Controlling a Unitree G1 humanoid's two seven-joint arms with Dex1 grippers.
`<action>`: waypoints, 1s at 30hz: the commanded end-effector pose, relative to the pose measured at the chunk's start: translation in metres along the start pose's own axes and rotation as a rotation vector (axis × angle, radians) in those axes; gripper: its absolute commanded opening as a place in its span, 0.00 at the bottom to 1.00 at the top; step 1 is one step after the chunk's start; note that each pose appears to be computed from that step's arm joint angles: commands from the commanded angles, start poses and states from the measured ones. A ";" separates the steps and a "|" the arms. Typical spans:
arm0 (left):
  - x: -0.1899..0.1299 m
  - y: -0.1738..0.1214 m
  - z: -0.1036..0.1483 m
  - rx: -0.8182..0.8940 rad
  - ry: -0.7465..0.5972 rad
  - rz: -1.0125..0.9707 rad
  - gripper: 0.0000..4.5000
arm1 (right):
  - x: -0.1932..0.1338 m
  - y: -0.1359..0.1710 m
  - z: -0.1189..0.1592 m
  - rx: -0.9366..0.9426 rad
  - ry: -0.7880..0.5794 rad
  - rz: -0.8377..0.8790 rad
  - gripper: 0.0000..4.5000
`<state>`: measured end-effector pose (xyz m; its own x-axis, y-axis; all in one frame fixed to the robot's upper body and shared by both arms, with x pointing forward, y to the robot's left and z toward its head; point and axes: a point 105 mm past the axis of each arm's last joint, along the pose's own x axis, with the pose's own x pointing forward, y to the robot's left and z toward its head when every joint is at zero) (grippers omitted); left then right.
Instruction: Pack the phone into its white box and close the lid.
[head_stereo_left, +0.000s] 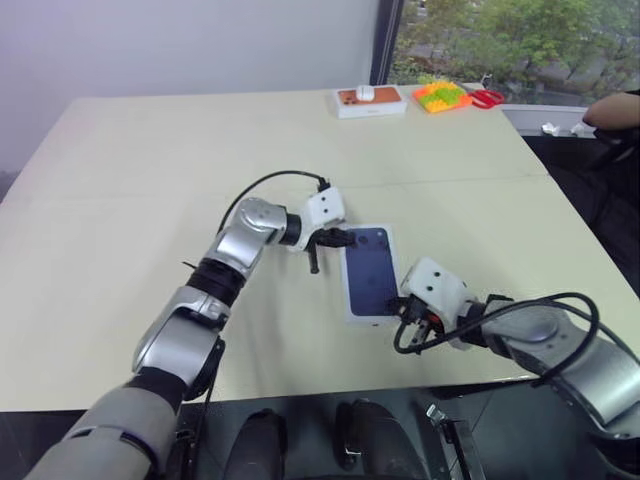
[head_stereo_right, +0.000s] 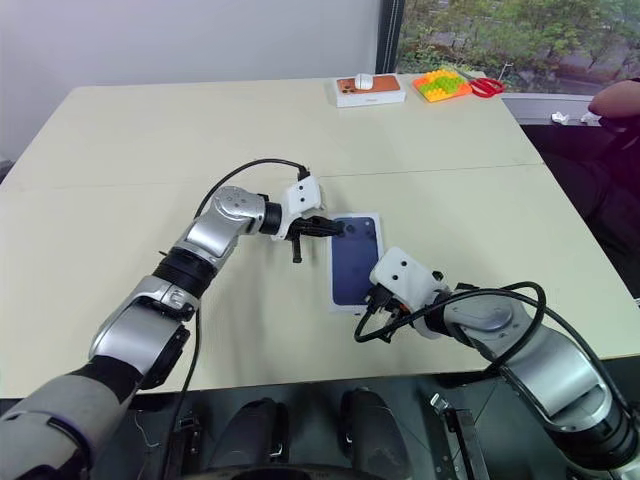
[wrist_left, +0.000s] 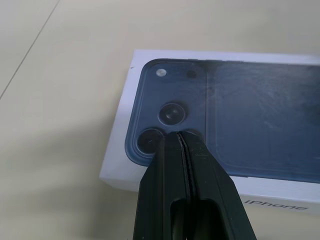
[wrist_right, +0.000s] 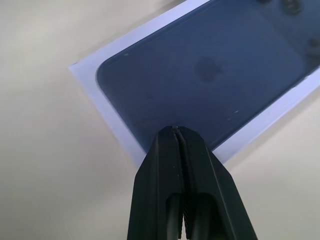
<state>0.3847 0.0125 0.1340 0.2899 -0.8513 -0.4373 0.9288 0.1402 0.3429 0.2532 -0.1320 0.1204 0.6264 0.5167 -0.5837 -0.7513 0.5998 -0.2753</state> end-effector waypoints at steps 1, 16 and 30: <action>0.006 -0.005 -0.010 0.026 0.072 -0.002 0.00 | 0.003 0.003 -0.008 0.019 0.031 0.000 0.02; -0.076 0.070 0.019 -0.243 -0.290 0.436 0.00 | -0.025 -0.066 0.033 0.050 -0.237 -0.347 0.02; -0.201 0.001 -0.095 -0.306 -0.040 0.590 0.00 | -0.051 -0.093 0.006 0.154 -0.343 -0.338 0.02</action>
<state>0.3523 0.2318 0.1139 0.7499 -0.5881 -0.3030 0.6534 0.7300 0.2004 0.2967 -0.2168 0.1682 0.8999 0.3645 -0.2393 -0.4231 0.8628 -0.2767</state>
